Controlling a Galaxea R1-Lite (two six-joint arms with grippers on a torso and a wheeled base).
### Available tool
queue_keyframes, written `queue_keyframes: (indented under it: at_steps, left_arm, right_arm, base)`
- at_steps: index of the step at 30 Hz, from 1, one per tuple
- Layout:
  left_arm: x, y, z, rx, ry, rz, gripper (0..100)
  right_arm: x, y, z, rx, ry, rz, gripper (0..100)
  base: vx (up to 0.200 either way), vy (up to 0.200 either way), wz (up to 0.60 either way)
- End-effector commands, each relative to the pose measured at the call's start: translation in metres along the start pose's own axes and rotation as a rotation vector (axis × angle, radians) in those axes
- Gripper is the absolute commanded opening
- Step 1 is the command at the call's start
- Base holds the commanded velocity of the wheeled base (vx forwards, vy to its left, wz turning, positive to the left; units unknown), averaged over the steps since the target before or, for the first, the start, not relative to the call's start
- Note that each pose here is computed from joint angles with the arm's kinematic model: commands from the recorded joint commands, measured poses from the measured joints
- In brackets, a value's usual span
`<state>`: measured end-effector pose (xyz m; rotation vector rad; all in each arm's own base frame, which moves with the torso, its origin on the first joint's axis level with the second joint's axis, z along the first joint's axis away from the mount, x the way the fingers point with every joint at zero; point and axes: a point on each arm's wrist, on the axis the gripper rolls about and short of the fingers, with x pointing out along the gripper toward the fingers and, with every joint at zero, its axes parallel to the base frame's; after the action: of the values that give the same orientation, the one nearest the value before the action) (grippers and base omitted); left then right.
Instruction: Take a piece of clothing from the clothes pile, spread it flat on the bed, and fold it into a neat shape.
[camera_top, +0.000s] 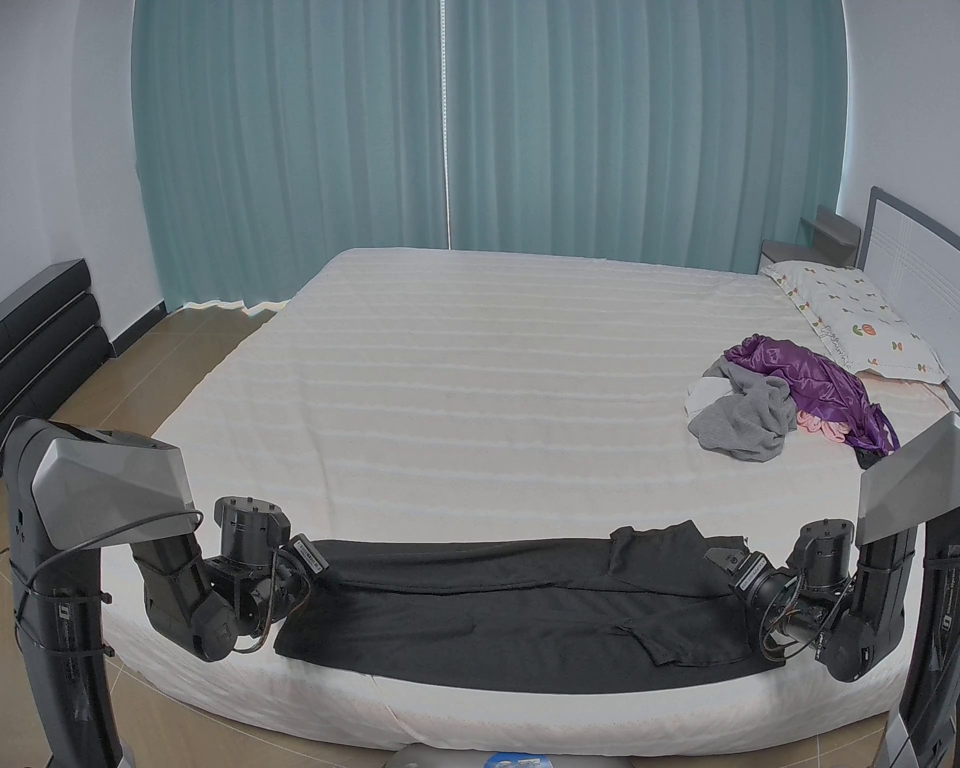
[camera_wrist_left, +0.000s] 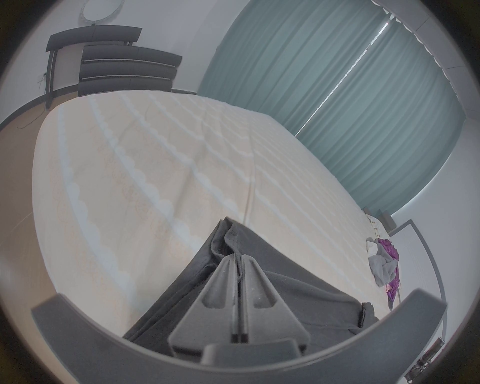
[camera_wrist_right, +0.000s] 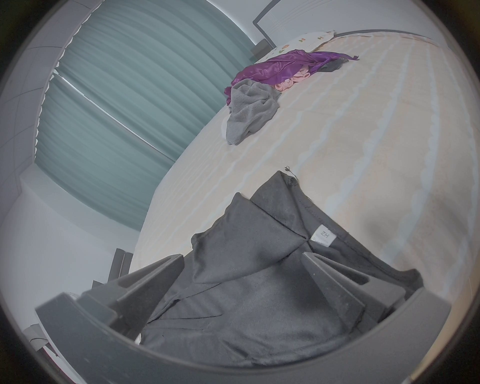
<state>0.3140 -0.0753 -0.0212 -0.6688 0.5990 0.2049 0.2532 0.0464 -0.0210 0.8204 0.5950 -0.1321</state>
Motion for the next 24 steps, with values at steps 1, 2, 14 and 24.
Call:
queue_keyframes:
  at_steps: [1, 2, 14, 24]
  left_arm:
    - [-0.005, -0.006, 0.011, -0.014, -0.035, -0.028, 0]
    - [-0.004, -0.006, 0.011, -0.015, -0.038, -0.032, 0]
    - [0.000, -0.007, 0.013, -0.021, -0.048, -0.037, 0]
    - [-0.001, -0.006, 0.015, -0.024, -0.051, -0.033, 0]
  right_arm:
    - [0.013, 0.001, -0.004, -0.007, 0.015, -0.001, 100]
    - [0.021, -0.001, -0.006, -0.008, 0.031, -0.022, 100]
    - [0.061, 0.005, -0.001, -0.008, 0.070, -0.096, 100]
    - [0.062, 0.012, 0.005, -0.007, 0.067, -0.107, 0]
  base:
    - [0.000, 0.000, 0.00]
    - [0.000, 0.000, 0.00]
    - [0.000, 0.000, 0.00]
    - [0.000, 0.000, 0.00]
